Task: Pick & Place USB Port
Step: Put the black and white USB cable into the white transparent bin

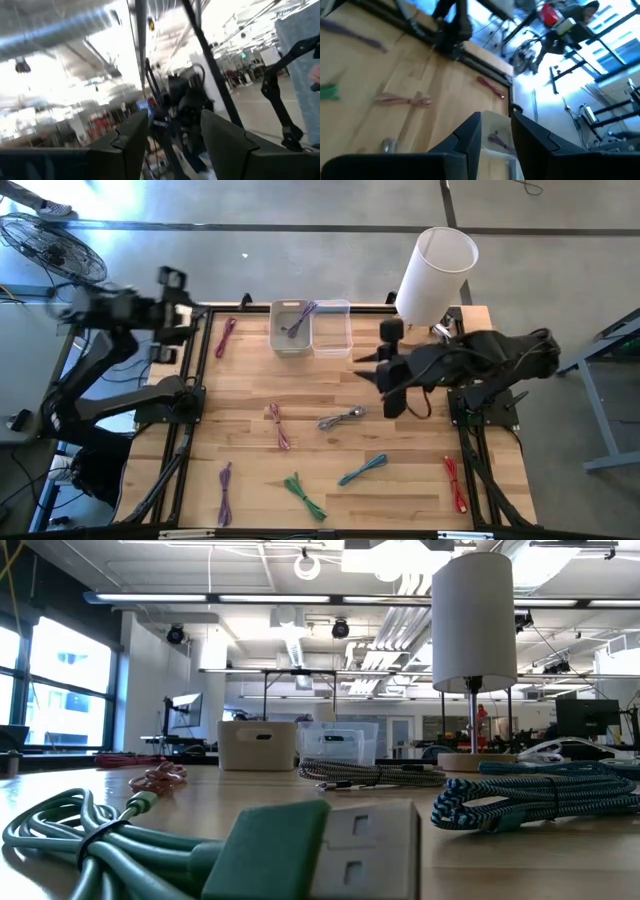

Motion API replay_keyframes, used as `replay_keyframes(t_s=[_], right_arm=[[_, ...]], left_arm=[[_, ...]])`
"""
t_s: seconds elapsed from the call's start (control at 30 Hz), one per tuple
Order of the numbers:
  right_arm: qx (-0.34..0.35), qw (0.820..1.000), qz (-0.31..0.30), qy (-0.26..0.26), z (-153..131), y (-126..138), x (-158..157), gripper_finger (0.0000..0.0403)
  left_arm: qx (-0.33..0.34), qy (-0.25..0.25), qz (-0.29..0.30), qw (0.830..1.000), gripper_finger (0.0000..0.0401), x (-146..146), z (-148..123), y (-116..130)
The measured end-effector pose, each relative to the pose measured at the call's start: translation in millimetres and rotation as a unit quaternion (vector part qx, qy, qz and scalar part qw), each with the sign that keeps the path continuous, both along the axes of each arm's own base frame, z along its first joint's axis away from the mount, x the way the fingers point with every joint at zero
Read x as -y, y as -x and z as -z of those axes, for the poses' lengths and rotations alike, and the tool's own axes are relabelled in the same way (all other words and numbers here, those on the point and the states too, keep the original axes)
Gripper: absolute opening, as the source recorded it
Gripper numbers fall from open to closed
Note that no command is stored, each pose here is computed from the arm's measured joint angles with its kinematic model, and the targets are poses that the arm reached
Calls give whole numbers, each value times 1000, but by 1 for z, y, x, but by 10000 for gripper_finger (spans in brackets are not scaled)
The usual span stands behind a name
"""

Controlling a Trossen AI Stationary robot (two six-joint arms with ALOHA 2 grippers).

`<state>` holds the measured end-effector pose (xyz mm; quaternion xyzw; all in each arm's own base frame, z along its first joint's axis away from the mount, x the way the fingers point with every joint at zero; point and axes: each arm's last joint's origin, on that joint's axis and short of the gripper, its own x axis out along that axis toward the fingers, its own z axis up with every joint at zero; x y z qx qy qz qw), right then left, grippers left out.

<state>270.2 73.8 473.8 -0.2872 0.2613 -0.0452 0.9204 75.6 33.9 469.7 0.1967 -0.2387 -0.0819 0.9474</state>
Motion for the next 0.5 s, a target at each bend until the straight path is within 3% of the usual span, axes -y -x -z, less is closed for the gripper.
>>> replay_keyframes(t_s=[0.2,0.5], right_arm=[[-110,993,-23,-42,5,-16,-17,99],[-284,956,-22,-76,61,-53,-28,99]], left_arm=[[-14,4,8,1000,179,15,4,18],[-83,14,10,996,179,13,18,14]])
